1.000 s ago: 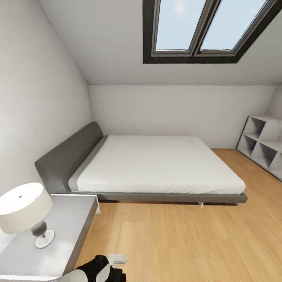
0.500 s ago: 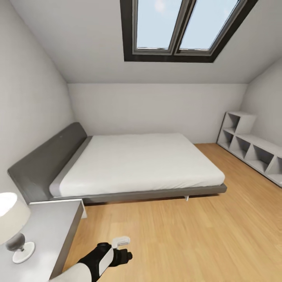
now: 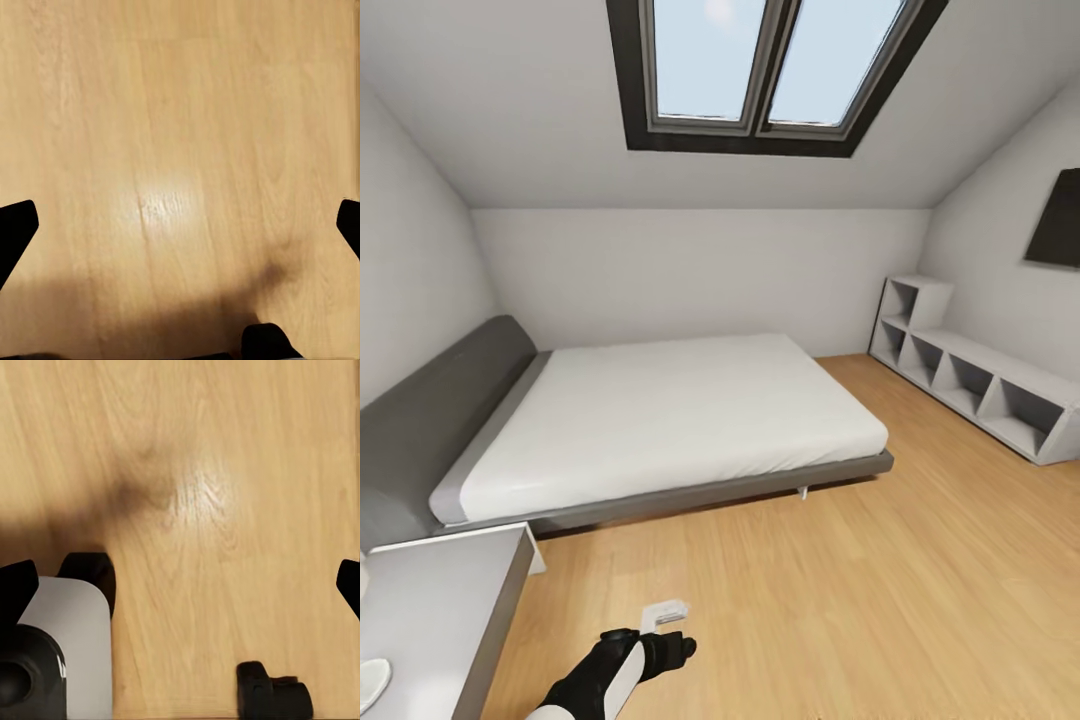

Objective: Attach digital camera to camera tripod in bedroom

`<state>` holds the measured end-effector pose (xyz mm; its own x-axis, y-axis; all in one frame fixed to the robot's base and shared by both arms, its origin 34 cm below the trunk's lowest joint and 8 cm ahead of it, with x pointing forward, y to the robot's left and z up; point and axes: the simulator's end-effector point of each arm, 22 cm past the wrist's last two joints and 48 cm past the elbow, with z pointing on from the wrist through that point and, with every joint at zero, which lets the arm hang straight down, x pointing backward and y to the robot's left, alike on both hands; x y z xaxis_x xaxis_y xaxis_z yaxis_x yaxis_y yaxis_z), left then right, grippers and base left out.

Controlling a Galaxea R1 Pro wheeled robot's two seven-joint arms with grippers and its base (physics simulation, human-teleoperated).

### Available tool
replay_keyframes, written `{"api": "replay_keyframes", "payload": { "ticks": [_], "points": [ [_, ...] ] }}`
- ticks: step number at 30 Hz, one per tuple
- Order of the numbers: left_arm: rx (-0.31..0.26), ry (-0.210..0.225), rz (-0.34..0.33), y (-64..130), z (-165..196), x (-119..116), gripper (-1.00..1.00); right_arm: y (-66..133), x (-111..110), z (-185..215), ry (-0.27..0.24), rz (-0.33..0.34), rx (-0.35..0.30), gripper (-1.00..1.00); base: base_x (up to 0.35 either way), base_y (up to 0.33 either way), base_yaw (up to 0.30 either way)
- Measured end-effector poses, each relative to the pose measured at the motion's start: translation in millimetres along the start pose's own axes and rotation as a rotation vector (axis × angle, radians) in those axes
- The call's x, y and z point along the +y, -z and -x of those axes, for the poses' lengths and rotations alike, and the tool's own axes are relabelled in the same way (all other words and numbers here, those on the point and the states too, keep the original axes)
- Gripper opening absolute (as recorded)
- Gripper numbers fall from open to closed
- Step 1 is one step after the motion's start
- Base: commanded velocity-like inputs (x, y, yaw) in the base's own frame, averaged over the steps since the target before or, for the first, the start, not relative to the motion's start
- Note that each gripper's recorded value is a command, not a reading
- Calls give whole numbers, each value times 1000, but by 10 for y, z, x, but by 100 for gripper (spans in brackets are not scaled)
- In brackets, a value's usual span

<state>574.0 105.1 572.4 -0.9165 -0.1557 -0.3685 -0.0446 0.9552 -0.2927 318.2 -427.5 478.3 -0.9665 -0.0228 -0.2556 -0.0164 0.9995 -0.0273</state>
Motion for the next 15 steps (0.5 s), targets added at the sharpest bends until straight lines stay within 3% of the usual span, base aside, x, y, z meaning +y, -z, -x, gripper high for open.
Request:
{"api": "replay_keyframes", "payload": {
  "ticks": [15],
  "points": [
    [3,4,2,-23,-37,24,100,-1,-31,-43,2,-2,10,100,0,0,-259]
  ]
}}
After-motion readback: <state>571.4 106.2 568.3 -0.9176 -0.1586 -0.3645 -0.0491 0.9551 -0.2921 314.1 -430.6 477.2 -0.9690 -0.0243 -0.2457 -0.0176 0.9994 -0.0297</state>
